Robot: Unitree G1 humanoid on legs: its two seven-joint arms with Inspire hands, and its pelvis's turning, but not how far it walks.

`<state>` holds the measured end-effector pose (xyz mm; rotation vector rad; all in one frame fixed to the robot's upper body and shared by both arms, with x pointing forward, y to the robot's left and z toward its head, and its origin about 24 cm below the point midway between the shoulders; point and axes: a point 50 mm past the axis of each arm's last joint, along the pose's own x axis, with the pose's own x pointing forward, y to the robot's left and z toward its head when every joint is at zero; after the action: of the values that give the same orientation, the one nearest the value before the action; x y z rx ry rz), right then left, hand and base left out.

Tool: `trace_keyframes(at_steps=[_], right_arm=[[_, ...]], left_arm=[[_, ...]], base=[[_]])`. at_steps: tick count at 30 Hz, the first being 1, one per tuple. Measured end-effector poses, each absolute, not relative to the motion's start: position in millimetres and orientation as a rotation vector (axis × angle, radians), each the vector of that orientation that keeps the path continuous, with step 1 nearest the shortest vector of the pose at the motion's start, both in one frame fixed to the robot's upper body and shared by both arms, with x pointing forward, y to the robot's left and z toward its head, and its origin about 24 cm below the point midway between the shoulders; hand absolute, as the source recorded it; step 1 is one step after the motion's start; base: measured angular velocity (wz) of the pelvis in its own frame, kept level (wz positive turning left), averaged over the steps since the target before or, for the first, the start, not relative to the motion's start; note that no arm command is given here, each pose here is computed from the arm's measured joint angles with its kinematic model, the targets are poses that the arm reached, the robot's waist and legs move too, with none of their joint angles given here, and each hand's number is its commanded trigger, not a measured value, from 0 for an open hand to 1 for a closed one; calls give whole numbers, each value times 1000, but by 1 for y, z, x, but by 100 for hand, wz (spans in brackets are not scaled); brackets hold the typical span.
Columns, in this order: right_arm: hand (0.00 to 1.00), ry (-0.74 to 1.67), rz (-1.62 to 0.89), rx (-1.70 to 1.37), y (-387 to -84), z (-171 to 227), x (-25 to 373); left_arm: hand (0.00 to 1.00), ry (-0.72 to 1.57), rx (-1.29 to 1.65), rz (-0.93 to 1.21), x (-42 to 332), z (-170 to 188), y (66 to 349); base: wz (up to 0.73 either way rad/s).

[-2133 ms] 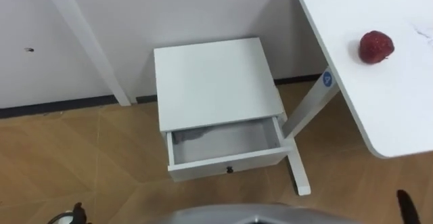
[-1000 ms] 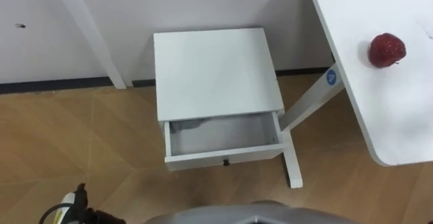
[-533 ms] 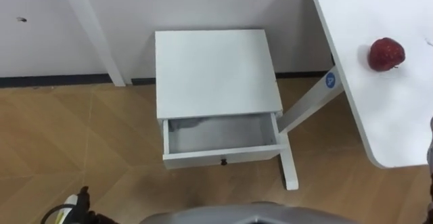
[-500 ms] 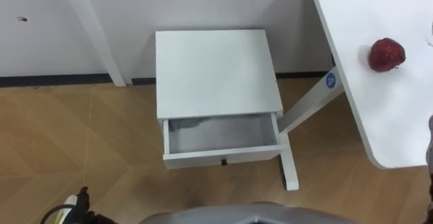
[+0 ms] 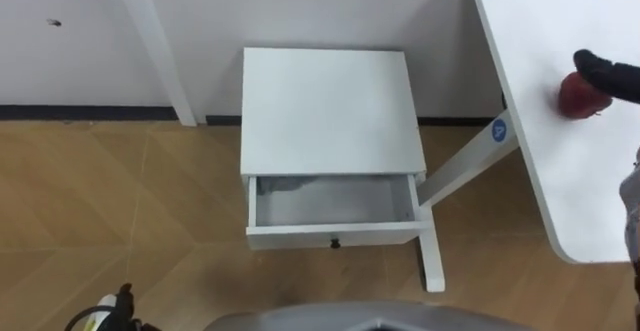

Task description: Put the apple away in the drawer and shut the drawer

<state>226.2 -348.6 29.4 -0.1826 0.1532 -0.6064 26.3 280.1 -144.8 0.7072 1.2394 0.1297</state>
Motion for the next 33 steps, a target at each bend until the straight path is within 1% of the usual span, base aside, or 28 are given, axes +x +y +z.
trace_keyframes(at_steps=[14,22,33], right_arm=[[0,214,-553,-224,-351,20,223],[0,363,-507,-233,-355,-8,211],[0,430,-495,-230,-359,-19,205]], left_arm=[[0,1242,703,128,25,-145,279],[0,1256,686,117,22,-146,279],[0,1242,684,108,24,-145,280]], base=[[4],[1],[1]])
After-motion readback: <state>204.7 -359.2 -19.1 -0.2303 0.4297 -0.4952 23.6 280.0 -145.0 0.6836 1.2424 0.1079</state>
